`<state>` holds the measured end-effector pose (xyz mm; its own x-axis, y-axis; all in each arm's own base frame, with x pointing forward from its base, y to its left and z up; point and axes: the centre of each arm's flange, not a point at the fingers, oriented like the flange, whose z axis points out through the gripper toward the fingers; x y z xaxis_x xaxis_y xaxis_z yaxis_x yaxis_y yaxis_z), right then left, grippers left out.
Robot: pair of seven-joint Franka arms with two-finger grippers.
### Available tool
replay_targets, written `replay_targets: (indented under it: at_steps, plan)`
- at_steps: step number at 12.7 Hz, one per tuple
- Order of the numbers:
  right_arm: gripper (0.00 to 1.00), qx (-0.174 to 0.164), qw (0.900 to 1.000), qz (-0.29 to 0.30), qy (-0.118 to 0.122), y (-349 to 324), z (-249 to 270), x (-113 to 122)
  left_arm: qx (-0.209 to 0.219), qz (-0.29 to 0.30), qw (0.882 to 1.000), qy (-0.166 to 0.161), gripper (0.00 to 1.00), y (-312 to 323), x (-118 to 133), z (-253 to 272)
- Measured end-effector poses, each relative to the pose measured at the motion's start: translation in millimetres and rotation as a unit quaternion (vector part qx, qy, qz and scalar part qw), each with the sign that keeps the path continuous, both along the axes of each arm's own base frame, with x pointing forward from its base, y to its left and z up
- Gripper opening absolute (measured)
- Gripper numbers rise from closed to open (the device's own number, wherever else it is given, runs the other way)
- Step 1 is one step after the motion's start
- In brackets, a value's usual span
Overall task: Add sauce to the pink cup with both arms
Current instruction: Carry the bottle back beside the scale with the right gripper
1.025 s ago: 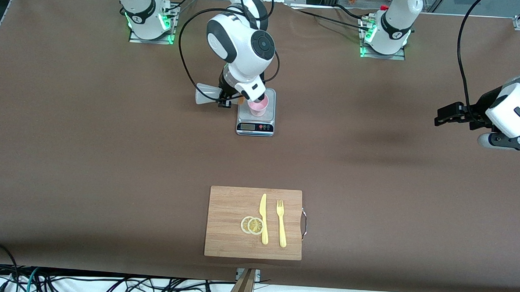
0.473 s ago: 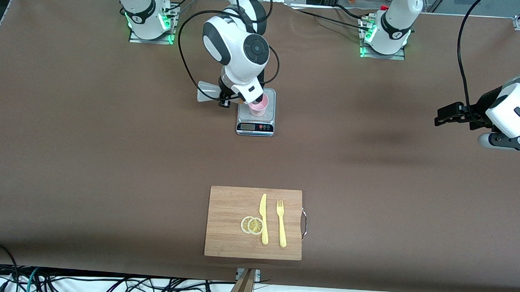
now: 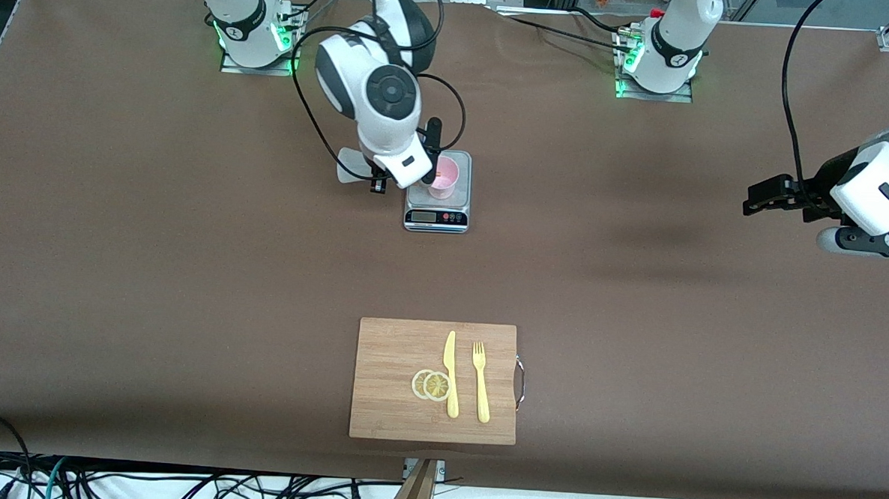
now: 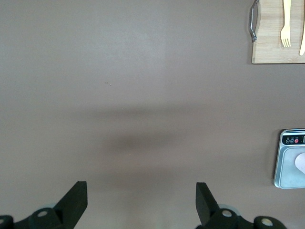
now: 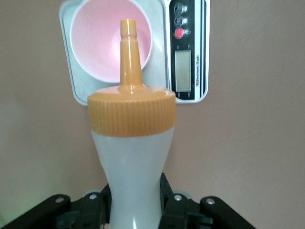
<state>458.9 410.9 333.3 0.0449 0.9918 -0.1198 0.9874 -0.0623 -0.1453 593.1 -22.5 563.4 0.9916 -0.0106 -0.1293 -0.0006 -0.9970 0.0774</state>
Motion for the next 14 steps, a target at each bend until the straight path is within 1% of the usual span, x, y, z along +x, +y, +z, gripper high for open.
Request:
replay_targets:
  at_steps: [1,3,5,6,8,9,11,13,14]
  plan:
    - [0.34,0.024,1.000,-0.003,0.004,-10,3,3,0.000,0.000,1.000,0.000,1.00,0,0,0]
    - [0.34,0.076,0.997,-0.007,0.022,-31,16,14,0.000,0.000,1.000,0.000,1.00,0,0,0]
    - [0.34,0.139,0.990,-0.003,0.036,-57,31,32,0.000,0.000,1.000,0.000,1.00,0,0,0]
    - [0.34,0.172,0.984,-0.003,0.049,-75,36,41,0.000,0.000,1.000,0.000,1.00,0,0,0]
    - [0.34,0.234,0.969,-0.003,0.077,-124,45,62,0.000,0.000,1.000,0.000,1.00,0,0,0]
    - [0.34,0.266,0.960,-0.006,0.090,-150,49,71,0.000,0.000,1.000,0.000,1.00,0,0,-1]
    - [0.34,0.330,0.937,-0.014,0.113,-201,52,84,0.000,0.000,1.000,0.001,1.00,0,0,-1]
    - [0.34,0.387,0.914,-0.016,0.125,-248,48,93,0.000,0.000,1.000,0.001,1.00,0,1,-1]
    - [0.34,0.416,0.900,-0.017,0.131,-269,44,96,0.000,0.000,1.000,0.001,1.00,0,1,-1]
